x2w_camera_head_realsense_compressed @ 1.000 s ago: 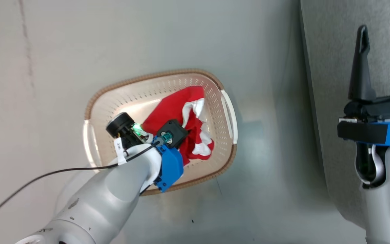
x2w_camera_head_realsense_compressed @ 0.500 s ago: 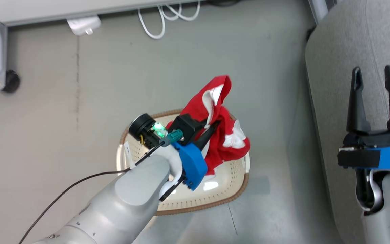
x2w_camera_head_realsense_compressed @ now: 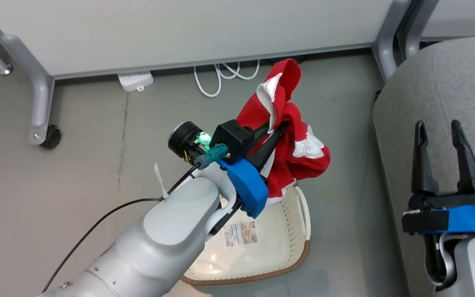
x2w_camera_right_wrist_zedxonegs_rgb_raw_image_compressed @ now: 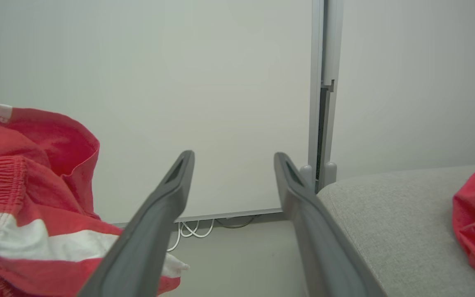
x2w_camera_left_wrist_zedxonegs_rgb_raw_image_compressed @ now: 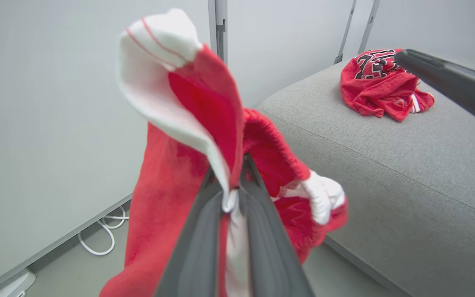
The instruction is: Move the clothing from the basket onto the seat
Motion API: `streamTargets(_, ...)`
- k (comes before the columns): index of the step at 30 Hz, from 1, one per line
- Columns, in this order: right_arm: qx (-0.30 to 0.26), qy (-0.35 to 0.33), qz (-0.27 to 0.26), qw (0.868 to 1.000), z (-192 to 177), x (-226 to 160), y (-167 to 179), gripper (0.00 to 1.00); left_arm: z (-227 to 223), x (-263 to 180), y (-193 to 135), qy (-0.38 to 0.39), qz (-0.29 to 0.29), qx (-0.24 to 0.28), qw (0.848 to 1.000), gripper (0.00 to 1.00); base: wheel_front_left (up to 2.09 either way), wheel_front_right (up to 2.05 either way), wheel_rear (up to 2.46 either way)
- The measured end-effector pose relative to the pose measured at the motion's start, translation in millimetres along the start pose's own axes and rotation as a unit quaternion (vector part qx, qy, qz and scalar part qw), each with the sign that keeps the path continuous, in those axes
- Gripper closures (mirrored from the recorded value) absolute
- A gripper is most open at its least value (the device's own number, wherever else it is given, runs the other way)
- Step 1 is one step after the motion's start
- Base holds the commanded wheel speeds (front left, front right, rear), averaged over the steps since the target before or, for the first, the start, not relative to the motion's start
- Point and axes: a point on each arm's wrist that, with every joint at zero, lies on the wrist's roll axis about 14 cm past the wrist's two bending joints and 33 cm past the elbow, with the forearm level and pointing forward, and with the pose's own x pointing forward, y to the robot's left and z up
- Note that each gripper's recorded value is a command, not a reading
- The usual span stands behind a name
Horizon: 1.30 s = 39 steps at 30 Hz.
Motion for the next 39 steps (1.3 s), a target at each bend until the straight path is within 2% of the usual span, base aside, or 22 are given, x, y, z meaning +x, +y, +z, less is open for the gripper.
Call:
streamTargets(13,0.007,-0.009,0.006,1.0,16,-23,10,0.0,70,-13,-21,-0.068,-0.011,0.03,0.997,1.0,0.0,0.0,0.0)
streamTargets(23,0.005,-0.007,0.021,1.0,18,-35,21,0.0,89,-21,-28,-0.081,-0.01,0.042,0.996,1.0,0.0,0.0,0.0)
streamTargets(39,-0.009,0.037,0.121,0.992,-6,-51,72,0.0,89,-22,-29,-0.081,-0.009,0.043,0.996,1.0,0.0,0.0,0.0)
